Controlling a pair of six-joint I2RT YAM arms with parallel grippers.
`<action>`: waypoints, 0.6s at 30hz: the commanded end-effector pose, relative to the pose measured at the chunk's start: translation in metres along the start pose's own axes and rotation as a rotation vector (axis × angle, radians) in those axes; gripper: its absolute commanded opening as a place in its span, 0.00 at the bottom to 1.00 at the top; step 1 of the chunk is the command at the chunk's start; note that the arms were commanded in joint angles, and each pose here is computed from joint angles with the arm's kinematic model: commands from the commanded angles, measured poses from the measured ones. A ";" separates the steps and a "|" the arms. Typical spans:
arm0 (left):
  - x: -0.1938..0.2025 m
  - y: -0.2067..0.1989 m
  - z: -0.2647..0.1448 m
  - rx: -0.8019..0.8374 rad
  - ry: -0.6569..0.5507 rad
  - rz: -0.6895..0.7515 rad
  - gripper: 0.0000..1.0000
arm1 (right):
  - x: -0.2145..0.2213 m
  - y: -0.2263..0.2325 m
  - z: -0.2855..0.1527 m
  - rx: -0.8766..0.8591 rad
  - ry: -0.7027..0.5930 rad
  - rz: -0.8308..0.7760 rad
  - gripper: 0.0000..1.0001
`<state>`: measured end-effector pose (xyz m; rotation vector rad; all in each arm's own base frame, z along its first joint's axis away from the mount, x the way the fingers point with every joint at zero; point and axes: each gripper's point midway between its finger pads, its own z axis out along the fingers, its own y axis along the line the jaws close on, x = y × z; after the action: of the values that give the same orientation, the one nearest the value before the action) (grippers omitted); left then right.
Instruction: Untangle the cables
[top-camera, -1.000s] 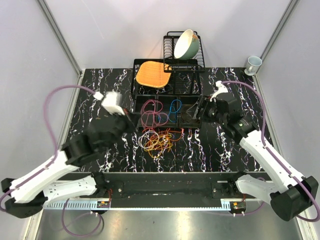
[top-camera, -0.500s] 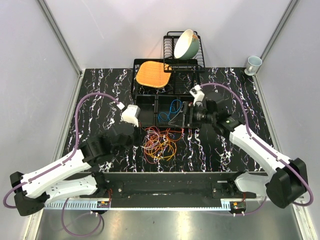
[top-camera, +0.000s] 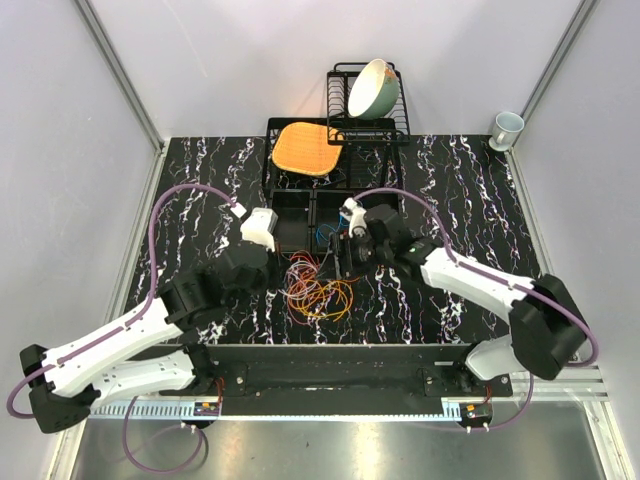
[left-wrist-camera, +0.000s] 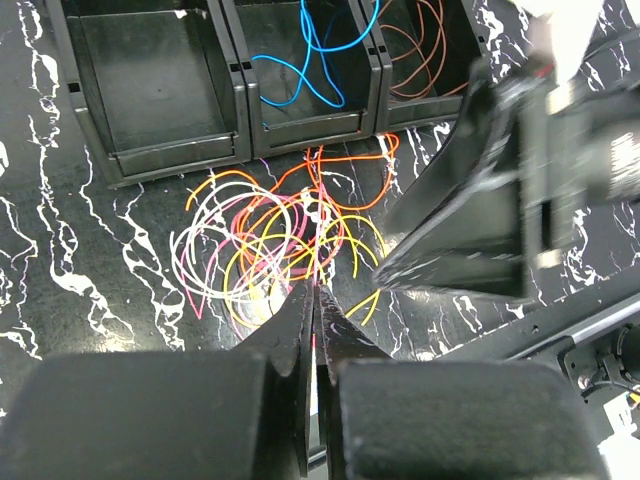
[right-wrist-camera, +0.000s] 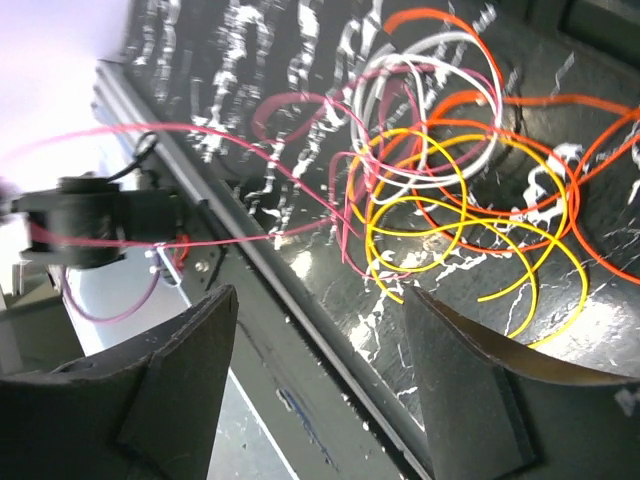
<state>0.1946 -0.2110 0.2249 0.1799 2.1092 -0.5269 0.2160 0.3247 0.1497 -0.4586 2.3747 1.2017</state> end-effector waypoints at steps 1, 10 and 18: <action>-0.023 0.000 -0.004 -0.010 -0.068 -0.038 0.00 | -0.008 -0.002 0.024 0.010 -0.076 0.017 0.72; -0.023 0.004 -0.002 -0.016 -0.075 -0.053 0.00 | 0.008 0.004 0.066 -0.030 -0.106 0.168 0.68; -0.025 0.007 -0.006 -0.016 -0.086 -0.068 0.00 | 0.014 0.013 0.097 -0.032 -0.110 0.200 0.57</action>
<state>0.2020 -0.2032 0.2269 0.1292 2.1027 -0.5115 0.2037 0.3836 0.0757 -0.2144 2.4737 1.2575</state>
